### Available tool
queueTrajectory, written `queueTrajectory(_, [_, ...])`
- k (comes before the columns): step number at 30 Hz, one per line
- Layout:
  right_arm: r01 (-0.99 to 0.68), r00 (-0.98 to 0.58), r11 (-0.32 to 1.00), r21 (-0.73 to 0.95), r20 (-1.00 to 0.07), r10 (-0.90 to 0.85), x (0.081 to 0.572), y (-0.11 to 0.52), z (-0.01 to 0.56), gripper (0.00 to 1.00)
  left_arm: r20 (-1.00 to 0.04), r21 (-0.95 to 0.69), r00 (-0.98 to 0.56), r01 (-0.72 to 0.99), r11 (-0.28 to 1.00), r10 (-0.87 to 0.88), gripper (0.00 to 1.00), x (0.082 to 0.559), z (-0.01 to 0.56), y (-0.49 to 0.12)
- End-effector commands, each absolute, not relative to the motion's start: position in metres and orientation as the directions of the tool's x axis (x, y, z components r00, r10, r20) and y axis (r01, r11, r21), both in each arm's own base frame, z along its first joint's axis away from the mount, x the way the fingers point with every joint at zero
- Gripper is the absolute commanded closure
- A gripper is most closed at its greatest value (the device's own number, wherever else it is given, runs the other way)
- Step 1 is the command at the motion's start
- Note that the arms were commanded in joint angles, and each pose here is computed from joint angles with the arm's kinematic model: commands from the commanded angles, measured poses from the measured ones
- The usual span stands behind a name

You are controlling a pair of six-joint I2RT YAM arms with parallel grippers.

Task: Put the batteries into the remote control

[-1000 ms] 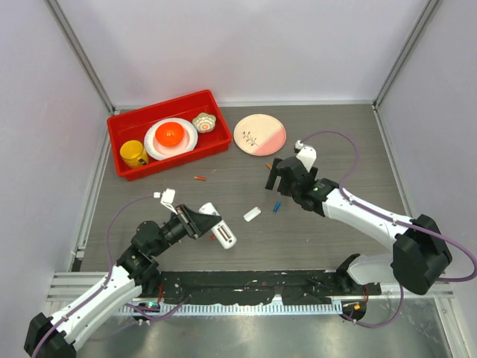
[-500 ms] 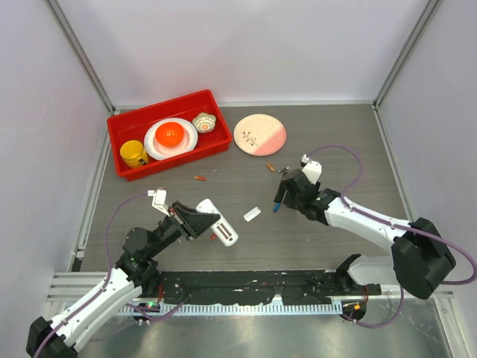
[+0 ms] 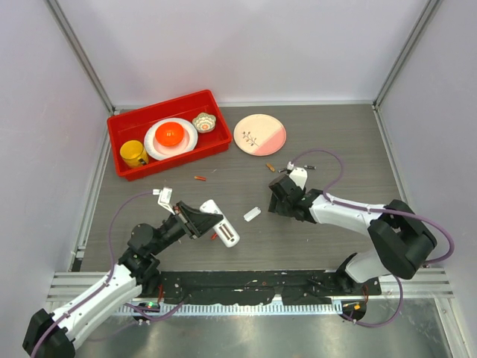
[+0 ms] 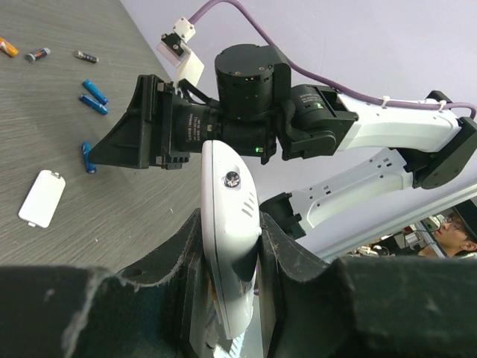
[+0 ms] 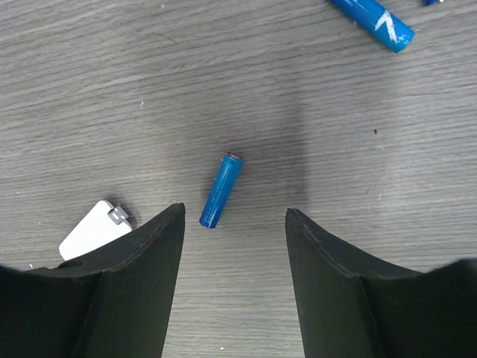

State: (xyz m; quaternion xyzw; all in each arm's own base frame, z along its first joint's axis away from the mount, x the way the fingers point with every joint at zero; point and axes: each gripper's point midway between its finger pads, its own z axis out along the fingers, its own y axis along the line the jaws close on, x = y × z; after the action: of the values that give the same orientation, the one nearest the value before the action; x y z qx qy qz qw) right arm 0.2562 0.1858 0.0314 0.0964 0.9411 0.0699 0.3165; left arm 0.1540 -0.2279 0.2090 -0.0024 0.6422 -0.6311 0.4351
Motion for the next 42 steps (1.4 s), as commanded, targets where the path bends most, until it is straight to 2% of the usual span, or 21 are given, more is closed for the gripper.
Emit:
queueTrajectory(1, [0.132,-0.736,0.966,0.223,-0.63,0.246,0.279,0.201,0.048,0.39,-0.564,-0.803,-0.616,0.565,0.191,-0.55,1.0,0.148,0.195,-0.226])
queueTrajectory(8, [0.118,-0.767,0.978,0.174,-0.61,0.201,0.282,0.205,0.036,0.51,-0.566,-0.804,-0.616,0.558,0.203,-0.548,1.0,0.149,0.19,-0.225])
queueTrajectory(18, [0.085,-0.802,0.992,0.092,-0.585,0.123,0.27,0.204,0.026,0.58,-0.567,-0.806,-0.613,0.551,0.217,-0.55,1.0,0.15,0.186,-0.224])
queueTrajectory(29, [0.024,-0.808,0.998,0.055,-0.587,0.052,0.264,0.202,0.025,0.71,-0.573,-0.802,-0.609,0.556,0.22,-0.549,1.0,0.15,0.185,-0.224])
queueTrajectory(36, [0.007,-0.811,1.0,0.016,-0.585,0.015,0.262,0.196,0.023,0.86,-0.571,-0.803,-0.605,0.552,0.225,-0.555,1.0,0.151,0.184,-0.223])
queueTrajectory(42, [0.016,-0.824,1.0,-0.013,-0.567,0.006,0.259,0.191,0.016,0.83,-0.569,-0.806,-0.608,0.547,0.228,-0.554,1.0,0.152,0.182,-0.223])
